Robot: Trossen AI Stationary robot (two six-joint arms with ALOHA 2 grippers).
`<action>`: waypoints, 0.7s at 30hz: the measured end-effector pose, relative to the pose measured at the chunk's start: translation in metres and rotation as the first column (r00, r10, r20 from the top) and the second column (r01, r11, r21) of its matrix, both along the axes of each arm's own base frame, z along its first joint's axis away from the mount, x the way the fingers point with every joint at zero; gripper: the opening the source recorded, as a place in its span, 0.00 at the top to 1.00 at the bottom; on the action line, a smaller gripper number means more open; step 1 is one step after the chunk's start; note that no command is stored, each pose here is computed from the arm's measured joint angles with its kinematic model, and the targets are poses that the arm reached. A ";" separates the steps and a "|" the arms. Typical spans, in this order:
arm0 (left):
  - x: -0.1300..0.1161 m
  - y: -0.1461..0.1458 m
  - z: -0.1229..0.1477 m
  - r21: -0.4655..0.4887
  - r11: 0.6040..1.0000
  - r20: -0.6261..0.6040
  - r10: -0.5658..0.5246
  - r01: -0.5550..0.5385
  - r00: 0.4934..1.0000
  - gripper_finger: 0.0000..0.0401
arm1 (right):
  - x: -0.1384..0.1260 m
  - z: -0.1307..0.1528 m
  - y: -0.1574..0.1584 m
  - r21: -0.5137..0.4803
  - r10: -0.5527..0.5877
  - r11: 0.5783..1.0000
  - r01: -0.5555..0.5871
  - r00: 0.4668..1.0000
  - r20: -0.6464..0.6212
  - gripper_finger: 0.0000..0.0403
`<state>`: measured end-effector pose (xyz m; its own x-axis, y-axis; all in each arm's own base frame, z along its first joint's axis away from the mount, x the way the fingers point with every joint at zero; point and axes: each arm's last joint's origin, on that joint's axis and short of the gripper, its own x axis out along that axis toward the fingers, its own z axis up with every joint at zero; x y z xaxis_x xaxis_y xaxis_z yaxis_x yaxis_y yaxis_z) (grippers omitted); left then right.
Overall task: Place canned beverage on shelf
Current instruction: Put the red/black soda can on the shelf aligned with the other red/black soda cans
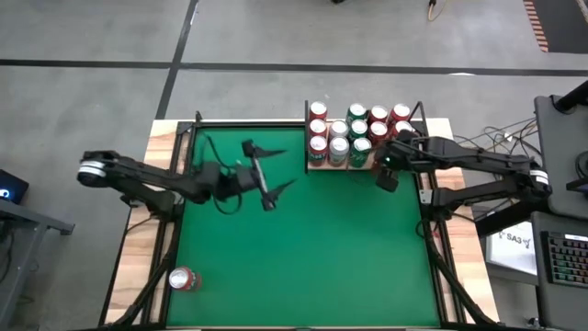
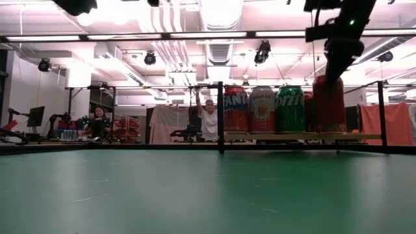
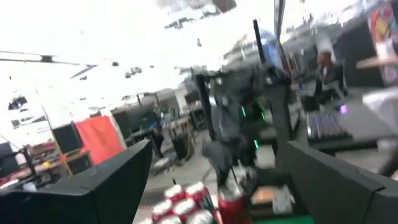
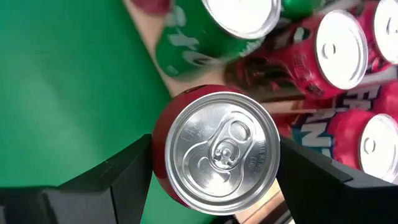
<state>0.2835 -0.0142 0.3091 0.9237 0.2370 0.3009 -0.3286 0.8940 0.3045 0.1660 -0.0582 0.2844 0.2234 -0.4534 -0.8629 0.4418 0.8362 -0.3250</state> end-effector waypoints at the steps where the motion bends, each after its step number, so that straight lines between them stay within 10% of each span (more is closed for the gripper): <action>1: -0.006 0.006 0.005 -0.005 1.000 0.023 -0.003 0.003 1.000 0.13 | 0.000 -0.001 -0.003 0.001 -0.011 1.000 0.011 1.000 -0.005 0.31; 21: -0.035 0.033 0.010 0.013 0.978 0.012 0.209 -0.209 0.978 0.13 | 0.015 -0.007 -0.023 -0.006 -0.072 0.997 0.072 0.997 0.001 0.31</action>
